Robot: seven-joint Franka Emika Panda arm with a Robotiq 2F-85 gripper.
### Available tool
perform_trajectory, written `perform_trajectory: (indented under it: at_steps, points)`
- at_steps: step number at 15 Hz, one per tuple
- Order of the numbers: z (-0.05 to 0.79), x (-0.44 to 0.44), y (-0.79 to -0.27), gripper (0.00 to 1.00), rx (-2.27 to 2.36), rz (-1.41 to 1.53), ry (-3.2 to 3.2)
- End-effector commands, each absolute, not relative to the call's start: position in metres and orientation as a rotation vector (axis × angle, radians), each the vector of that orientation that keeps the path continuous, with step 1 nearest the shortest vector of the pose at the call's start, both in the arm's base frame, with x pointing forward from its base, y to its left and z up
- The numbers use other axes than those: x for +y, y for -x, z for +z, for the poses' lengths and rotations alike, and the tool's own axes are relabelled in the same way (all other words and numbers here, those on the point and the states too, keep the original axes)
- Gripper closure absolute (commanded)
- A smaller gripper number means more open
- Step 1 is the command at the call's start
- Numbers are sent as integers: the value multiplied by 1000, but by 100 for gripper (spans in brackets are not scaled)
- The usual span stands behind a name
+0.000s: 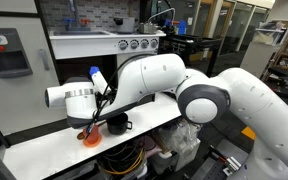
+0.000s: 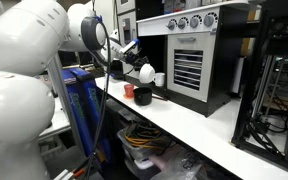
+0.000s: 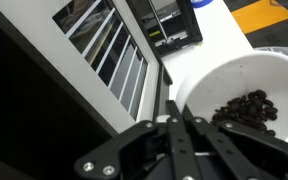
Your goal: Pour the contents in the white bowl on the right into the black pot
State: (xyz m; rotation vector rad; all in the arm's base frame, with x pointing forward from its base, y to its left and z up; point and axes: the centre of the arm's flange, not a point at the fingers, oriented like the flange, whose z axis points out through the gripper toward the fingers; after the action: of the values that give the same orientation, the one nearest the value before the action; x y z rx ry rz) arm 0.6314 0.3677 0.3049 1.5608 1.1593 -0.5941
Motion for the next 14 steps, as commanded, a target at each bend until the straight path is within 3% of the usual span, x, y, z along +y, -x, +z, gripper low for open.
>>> perform_trajectory:
  at_steps: [1, 14]
  points:
    - [301, 376, -642, 99, 1163, -620, -1501]
    - [299, 395, -640, 99, 1232, -656, -1374]
